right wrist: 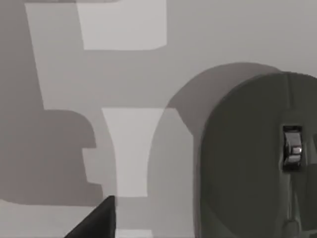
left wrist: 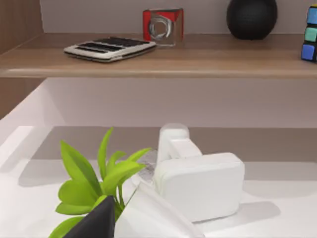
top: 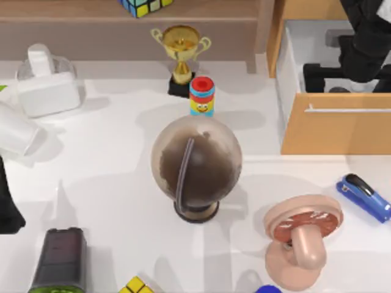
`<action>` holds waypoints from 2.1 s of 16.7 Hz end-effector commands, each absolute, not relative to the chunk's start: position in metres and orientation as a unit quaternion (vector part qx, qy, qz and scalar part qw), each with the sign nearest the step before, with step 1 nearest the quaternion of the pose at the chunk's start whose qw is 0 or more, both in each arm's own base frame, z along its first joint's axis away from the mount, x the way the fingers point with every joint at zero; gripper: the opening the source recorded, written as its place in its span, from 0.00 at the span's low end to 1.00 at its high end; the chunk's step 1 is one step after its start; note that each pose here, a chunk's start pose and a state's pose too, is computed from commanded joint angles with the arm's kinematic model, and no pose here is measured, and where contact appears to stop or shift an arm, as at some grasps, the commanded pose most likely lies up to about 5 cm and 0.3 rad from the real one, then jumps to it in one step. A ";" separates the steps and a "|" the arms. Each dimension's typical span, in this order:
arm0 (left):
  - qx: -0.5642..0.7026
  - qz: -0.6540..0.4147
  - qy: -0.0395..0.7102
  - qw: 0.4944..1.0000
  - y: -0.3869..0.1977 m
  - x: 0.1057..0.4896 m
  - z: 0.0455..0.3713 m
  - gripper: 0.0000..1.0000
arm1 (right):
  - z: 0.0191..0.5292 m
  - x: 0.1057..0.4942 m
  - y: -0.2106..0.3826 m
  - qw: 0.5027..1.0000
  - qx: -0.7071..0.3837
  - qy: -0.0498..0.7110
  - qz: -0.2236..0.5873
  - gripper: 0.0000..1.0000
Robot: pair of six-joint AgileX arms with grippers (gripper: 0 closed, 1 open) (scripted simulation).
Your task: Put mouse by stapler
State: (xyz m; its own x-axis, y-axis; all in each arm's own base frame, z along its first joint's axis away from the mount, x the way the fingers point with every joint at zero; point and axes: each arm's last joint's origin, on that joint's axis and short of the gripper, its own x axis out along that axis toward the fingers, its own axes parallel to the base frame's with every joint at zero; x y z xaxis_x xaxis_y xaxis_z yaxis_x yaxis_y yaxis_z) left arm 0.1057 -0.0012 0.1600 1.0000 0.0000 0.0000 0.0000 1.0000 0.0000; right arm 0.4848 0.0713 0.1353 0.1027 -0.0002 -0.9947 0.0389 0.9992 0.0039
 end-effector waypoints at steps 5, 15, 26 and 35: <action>0.000 0.000 0.000 1.000 -0.001 0.106 0.160 1.00 | 0.135 0.485 0.071 0.742 0.014 0.670 -0.013 0.55; 0.000 0.000 0.000 1.000 -0.001 0.106 0.160 1.00 | 0.135 0.485 0.071 0.742 0.014 0.670 -0.013 0.00; 0.000 0.000 0.000 1.000 -0.001 0.106 0.160 1.00 | 0.169 0.476 0.072 0.752 0.006 0.659 0.001 0.00; 0.000 0.000 0.000 1.000 -0.001 0.106 0.160 1.00 | 0.308 0.412 0.015 0.814 0.019 0.581 0.015 0.00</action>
